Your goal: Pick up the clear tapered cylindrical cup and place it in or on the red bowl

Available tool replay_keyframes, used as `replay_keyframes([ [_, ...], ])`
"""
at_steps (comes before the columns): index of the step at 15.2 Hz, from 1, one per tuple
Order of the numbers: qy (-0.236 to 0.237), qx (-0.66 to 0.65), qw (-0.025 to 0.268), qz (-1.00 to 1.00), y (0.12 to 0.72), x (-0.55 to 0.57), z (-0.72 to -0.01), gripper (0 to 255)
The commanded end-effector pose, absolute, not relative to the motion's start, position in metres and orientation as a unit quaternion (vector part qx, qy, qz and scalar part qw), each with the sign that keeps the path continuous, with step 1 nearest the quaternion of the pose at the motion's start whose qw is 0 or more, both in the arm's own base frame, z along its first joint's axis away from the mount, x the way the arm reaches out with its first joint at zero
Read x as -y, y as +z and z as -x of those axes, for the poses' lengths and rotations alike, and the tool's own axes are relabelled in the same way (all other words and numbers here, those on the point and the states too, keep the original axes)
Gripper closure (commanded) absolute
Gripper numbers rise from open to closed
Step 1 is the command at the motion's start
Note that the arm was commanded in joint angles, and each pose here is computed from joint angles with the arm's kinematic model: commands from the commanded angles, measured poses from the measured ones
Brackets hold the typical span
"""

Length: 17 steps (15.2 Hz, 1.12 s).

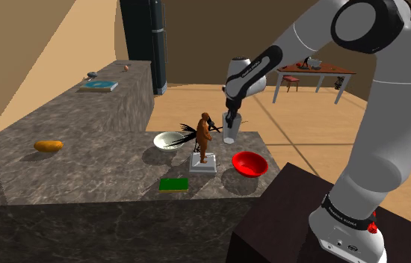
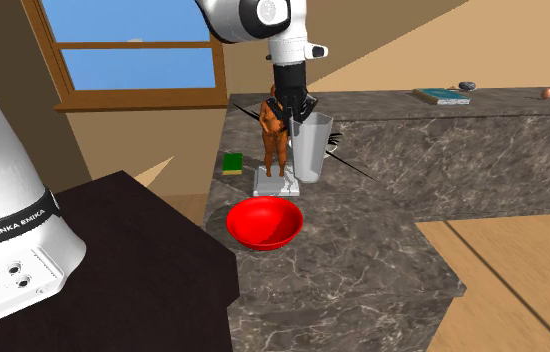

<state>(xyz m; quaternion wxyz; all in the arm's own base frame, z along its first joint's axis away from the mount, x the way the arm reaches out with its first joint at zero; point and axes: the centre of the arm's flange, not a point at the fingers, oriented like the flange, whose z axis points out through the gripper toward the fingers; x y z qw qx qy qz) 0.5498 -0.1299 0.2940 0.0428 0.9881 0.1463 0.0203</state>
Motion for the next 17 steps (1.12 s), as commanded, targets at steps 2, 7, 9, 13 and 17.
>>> replay_keyframes([
  [2, 0.02, -0.146, 0.043, -0.988, 0.309, 0.13, -0.55, 255],
  [7, 0.02, -0.146, 0.043, -0.988, 0.329, 0.125, -0.487, 255],
  [9, 0.02, -0.146, 0.043, -0.988, 0.337, 0.123, -0.462, 255],
  [13, 0.02, -0.146, 0.043, -0.988, 0.354, 0.119, -0.412, 255],
  [17, 0.02, -0.146, 0.043, -0.988, 0.353, 0.116, -0.383, 255],
])
